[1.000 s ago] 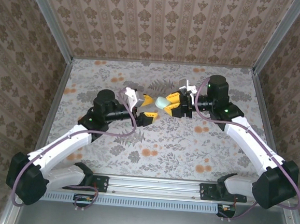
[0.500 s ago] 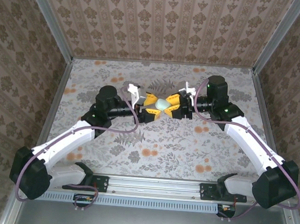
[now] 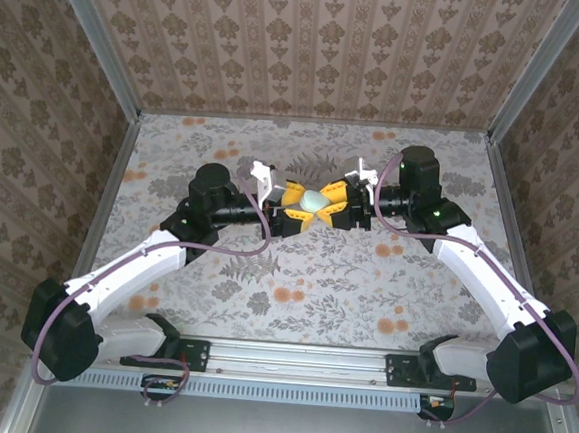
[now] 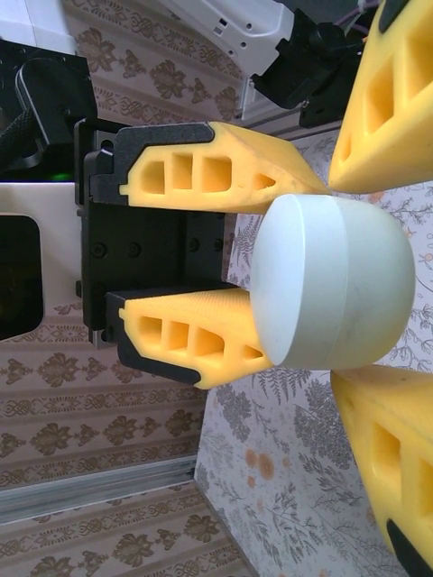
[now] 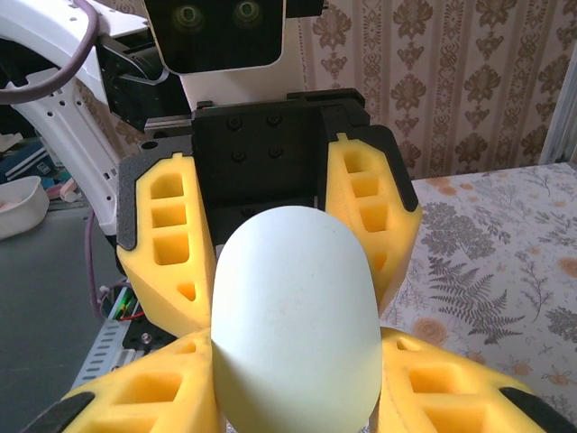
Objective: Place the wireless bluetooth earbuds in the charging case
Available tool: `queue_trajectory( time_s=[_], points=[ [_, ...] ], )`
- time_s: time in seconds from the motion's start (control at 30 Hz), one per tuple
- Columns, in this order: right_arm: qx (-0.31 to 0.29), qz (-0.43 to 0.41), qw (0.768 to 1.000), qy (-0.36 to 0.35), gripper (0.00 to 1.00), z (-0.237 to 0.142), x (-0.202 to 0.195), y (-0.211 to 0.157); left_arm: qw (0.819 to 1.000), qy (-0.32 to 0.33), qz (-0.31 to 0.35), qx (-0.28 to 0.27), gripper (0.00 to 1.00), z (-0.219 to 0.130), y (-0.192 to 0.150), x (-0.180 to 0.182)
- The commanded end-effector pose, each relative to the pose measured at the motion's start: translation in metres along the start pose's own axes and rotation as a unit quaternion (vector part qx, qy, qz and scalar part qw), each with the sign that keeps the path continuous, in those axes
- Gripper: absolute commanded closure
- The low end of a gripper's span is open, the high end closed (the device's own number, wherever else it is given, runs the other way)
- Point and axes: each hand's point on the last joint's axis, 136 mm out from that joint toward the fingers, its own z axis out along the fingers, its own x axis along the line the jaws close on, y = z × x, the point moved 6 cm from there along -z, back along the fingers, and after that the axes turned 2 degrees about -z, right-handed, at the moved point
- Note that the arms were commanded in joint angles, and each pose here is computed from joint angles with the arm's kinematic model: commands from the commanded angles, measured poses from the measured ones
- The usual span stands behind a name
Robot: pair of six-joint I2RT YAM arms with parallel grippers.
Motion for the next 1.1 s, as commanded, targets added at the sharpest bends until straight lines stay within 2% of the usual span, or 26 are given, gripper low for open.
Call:
queue_trajectory(
  time_s=[0.0,0.5,1.07],
  points=[
    [-0.009,-0.032,0.999,-0.005,0.63,-0.0033,0.0026,0.0069,1.0,-0.015,0.017,-0.016,0.5,0.0005,0.0169,-0.0057],
    [-0.015,-0.036,0.999,-0.005,0.63,-0.0025,0.0021,0.0091,1.0,-0.022,0.011,-0.001,0.55,0.0067,0.0124,-0.0056],
    [-0.015,-0.037,0.999,-0.001,0.63,-0.0027,0.0034,0.0098,0.999,-0.04,0.018,0.005,0.51,0.005,0.0123,-0.0111]
  ],
)
